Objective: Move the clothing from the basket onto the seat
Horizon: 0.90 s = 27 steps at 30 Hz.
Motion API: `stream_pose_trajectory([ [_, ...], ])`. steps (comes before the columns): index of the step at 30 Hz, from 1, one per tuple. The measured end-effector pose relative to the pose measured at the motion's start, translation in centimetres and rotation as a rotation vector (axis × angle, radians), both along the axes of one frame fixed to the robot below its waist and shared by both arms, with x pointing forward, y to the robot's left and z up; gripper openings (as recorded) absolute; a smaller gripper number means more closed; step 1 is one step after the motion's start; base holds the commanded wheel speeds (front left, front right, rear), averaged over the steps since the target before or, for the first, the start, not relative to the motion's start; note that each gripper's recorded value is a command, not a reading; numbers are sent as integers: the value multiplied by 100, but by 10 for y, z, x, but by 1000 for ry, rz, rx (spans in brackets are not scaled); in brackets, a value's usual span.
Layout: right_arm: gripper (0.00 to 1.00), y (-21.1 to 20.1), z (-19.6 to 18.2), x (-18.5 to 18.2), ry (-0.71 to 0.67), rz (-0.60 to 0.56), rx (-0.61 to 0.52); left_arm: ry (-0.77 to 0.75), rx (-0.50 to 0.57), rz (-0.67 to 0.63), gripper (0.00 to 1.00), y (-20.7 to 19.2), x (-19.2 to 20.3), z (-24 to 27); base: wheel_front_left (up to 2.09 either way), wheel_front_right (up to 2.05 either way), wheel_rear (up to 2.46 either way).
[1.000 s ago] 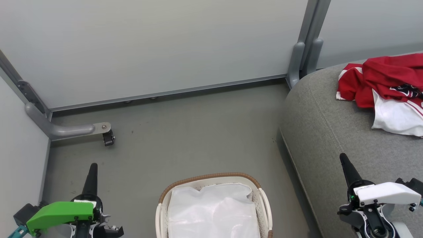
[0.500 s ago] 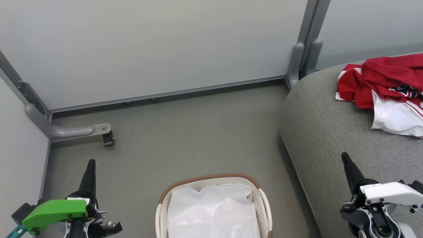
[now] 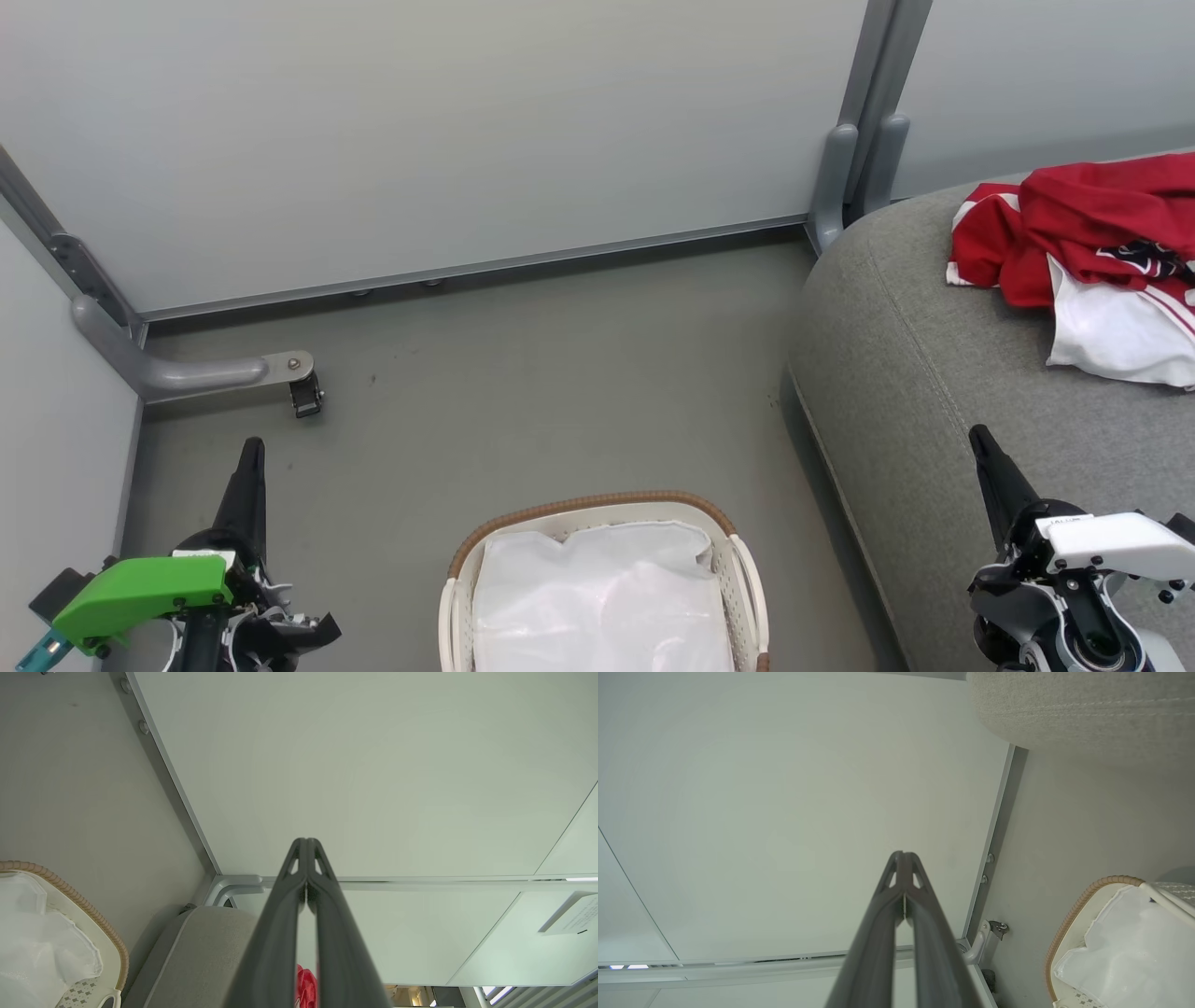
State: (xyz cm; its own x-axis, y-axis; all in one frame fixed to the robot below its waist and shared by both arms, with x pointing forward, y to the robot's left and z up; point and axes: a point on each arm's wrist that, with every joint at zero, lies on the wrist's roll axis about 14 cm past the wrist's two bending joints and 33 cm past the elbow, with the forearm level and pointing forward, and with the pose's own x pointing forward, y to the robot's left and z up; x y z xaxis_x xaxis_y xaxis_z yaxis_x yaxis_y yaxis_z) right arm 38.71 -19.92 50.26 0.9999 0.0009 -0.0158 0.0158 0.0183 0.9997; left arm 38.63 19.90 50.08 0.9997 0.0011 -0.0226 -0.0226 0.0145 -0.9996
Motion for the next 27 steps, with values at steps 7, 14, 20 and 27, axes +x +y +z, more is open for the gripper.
stream_pose_trajectory([
  [7,0,-1,2,0,-6,-1,19,-10,-20,-1,0,0,1,3,0,0,0],
  [14,0,-1,2,0,-6,0,20,-10,-20,-1,0,0,1,3,0,0,0],
  [20,0,-1,2,0,-6,-1,22,-10,-20,-1,0,0,1,3,0,0,0],
  [27,0,0,2,0,-6,-1,22,-10,-20,-1,0,1,1,3,0,0,0],
])
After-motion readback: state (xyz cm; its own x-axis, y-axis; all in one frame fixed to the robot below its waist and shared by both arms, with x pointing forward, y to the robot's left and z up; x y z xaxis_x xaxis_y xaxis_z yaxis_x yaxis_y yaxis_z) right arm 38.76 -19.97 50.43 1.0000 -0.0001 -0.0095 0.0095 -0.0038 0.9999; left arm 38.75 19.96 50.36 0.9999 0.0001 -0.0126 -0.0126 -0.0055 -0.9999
